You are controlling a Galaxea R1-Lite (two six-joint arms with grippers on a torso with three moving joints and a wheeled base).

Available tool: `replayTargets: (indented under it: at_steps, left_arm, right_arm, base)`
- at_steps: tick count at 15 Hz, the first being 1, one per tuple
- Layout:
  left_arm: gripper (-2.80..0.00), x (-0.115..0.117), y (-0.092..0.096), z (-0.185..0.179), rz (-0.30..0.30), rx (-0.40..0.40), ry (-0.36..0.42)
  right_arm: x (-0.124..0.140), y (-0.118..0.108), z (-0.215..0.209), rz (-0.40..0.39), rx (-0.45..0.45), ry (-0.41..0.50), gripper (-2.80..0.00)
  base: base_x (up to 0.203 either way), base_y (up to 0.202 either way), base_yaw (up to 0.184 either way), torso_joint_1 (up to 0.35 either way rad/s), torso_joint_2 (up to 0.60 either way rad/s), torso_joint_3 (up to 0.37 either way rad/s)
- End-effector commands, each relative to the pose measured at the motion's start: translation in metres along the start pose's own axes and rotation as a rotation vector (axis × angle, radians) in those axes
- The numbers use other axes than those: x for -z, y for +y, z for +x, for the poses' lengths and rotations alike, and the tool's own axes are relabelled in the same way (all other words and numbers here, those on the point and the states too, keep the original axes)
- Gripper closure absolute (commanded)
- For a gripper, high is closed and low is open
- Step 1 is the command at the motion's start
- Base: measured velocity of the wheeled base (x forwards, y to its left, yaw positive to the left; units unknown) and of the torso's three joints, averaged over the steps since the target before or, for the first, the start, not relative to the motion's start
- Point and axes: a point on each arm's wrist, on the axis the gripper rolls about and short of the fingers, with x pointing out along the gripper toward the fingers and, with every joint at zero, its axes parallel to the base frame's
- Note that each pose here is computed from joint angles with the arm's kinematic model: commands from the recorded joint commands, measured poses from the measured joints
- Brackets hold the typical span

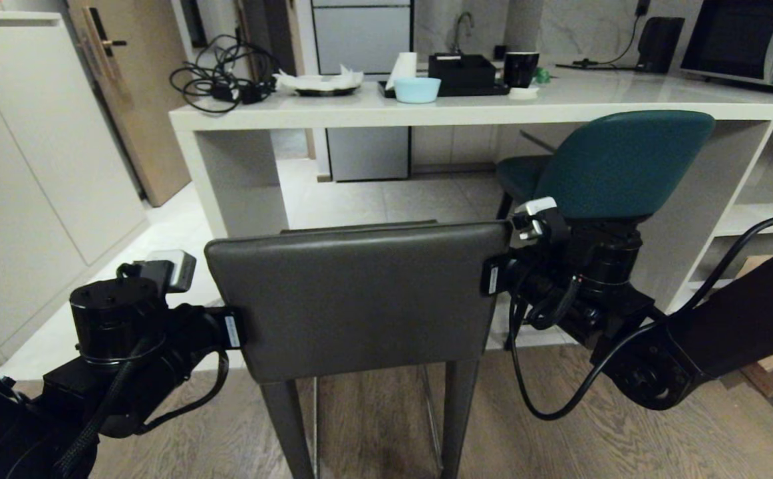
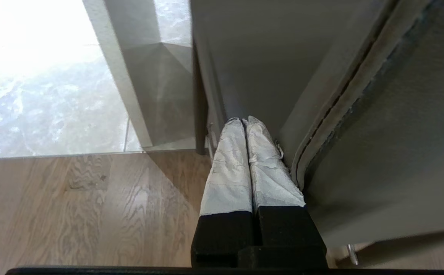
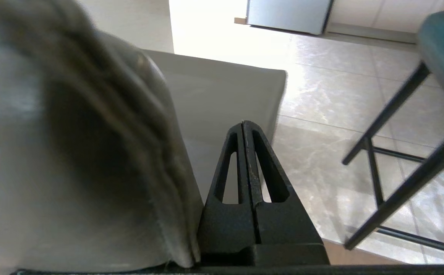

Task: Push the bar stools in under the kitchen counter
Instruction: Push the gray chair back under the dining table

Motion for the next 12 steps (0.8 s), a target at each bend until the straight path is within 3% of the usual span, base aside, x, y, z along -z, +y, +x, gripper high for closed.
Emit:
replayTargets:
  at_steps: [1, 8, 12]
  left_arm:
    - [0.0, 0.002, -0.007, -0.002, 0.006, 0.036, 0.007]
    - [0.0, 0.012, -0.011, 0.008, 0.018, 0.036, 0.044]
    - [0.0, -0.001, -0.007, 0.025, 0.007, -0.003, -0.012]
  right_arm:
    - [0.004, 0.0, 0.004, -0.002, -0.002, 0.001, 0.0]
    - [0.011, -0.016, 0.01, -0.002, 0.05, 0.005, 0.0]
    - [0.018, -0.017, 0.006, -0.001, 0.055, 0.02, 0.0]
  base:
    - [0.0, 0.0, 0.0, 0.0, 0.0, 0.0]
    - [0.0, 0.0, 0.0, 0.0, 0.0, 0.0]
    - [0.0, 0.0, 0.0, 0.0, 0.0, 0.0]
